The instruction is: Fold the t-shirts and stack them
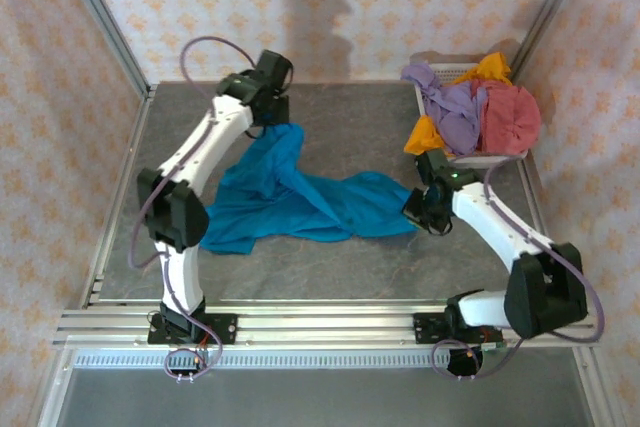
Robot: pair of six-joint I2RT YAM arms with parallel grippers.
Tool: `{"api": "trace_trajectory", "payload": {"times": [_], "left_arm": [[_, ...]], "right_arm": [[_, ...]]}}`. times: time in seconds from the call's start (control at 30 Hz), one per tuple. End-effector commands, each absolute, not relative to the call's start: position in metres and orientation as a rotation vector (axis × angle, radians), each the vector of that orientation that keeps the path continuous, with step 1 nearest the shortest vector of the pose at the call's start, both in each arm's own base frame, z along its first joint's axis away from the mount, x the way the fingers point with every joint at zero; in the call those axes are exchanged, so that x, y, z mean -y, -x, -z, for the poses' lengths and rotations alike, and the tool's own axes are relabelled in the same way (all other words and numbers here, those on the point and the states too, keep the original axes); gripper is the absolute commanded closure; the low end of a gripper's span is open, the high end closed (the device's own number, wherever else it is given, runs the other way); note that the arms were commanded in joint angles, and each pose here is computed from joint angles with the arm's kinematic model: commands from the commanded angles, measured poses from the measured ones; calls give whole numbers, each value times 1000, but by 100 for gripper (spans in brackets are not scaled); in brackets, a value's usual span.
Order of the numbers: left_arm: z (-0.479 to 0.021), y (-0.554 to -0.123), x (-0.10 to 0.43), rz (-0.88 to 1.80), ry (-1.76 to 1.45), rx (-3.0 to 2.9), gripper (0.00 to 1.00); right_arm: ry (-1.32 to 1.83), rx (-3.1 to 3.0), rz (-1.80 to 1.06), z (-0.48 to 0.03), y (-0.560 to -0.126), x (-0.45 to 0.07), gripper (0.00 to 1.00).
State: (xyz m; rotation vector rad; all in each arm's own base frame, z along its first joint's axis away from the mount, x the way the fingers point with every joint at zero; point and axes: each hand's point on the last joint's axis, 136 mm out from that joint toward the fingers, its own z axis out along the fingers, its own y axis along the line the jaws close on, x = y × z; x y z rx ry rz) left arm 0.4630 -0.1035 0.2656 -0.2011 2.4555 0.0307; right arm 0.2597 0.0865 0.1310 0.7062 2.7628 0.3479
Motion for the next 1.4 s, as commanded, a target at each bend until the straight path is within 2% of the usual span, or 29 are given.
{"api": "trace_trajectory", "payload": {"times": [0.0, 0.2, 0.4, 0.6, 0.87, 1.03, 1.17, 1.23, 1.27, 1.33, 1.37], "left_arm": [[-315, -442, 70, -123, 207, -2371, 100], [-377, -406, 41, -210, 217, -2239, 100], [-388, -375, 36, -165, 216, -2238, 100], [-356, -353, 72, 7, 166, -2305, 100], [-274, -330, 173, 146, -79, -2458, 100], [-242, -325, 234, 207, -226, -2509, 100], [-213, -314, 282, 219, -374, -2572, 99], [-202, -308, 296, 218, -431, -2602, 73], [-200, -305, 302, 219, -455, -2605, 63], [-200, -301, 309, 230, -490, -2593, 52], [-201, -300, 310, 231, -498, -2588, 50]], "right_arm": [[-676, -2720, -260, -164, -254, -72, 100], [-640, -2580, -294, -218, -264, -68, 100], [-585, -2507, -284, -255, -269, -64, 100], [-617, -2482, -267, -260, -261, -57, 100], [-733, -2573, -216, -192, -246, -48, 100], [-809, -2584, -116, -165, -240, -32, 100], [-865, -2570, -144, -151, -237, -28, 100], [-871, -2579, -158, -145, -237, -30, 100], [-874, -2585, -164, -143, -237, -31, 100], [-875, -2597, -172, -139, -238, -33, 100], [-874, -2602, -172, -137, -238, -34, 100]]}}
